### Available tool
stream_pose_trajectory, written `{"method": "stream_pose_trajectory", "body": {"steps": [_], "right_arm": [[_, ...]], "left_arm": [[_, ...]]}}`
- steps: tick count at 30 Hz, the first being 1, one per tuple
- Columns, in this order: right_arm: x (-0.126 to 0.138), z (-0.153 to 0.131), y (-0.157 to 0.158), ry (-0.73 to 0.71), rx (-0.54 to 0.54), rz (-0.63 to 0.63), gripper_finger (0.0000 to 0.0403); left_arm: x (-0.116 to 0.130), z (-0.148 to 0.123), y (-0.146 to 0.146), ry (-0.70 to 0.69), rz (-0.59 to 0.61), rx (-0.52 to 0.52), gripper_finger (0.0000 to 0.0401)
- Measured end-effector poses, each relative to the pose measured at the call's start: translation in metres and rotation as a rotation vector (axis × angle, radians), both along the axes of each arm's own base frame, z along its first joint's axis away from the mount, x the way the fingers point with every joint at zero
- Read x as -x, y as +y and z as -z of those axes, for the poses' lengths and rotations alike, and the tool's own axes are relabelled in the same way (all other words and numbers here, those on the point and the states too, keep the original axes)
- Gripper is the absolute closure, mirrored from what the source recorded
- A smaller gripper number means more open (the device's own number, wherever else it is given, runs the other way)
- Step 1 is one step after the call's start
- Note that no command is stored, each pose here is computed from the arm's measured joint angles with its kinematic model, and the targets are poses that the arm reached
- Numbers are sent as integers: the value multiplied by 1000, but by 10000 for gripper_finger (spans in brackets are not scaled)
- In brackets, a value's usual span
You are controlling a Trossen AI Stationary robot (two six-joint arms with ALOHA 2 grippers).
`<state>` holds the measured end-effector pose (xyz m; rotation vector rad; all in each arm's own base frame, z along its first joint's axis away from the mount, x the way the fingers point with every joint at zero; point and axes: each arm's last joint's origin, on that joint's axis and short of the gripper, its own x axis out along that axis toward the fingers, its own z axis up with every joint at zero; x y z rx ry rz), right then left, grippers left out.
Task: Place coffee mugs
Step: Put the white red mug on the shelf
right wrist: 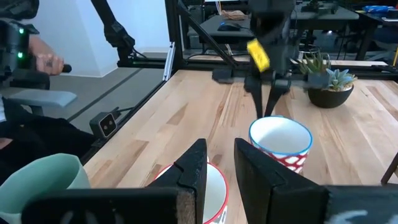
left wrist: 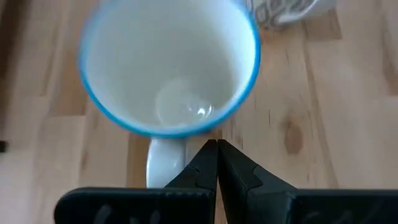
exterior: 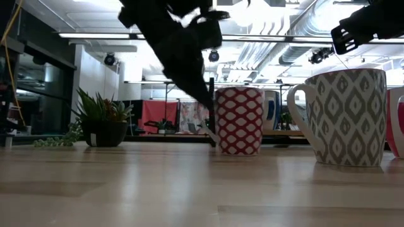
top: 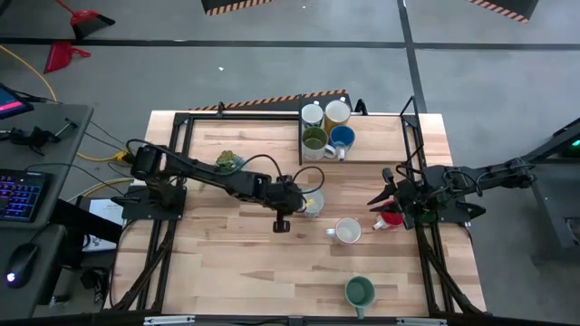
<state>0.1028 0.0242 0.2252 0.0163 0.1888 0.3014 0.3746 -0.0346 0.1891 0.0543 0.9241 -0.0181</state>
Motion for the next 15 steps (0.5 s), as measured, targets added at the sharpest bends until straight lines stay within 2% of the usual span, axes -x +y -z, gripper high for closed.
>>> {"method": "stream_pose_trajectory", "body": {"steps": [3, 8, 15], "right_arm": [[0, 0, 0, -3, -1, 0, 339], [0, 0, 0, -4, -1, 1, 339], [0, 0, 0, -5, -1, 0, 339]], "left_arm": [[-7, 12, -1, 14, 17, -1, 401], [-23, 16, -3, 9, 44, -13, 401], [-44, 8, 0, -32, 83, -49, 401]]}}
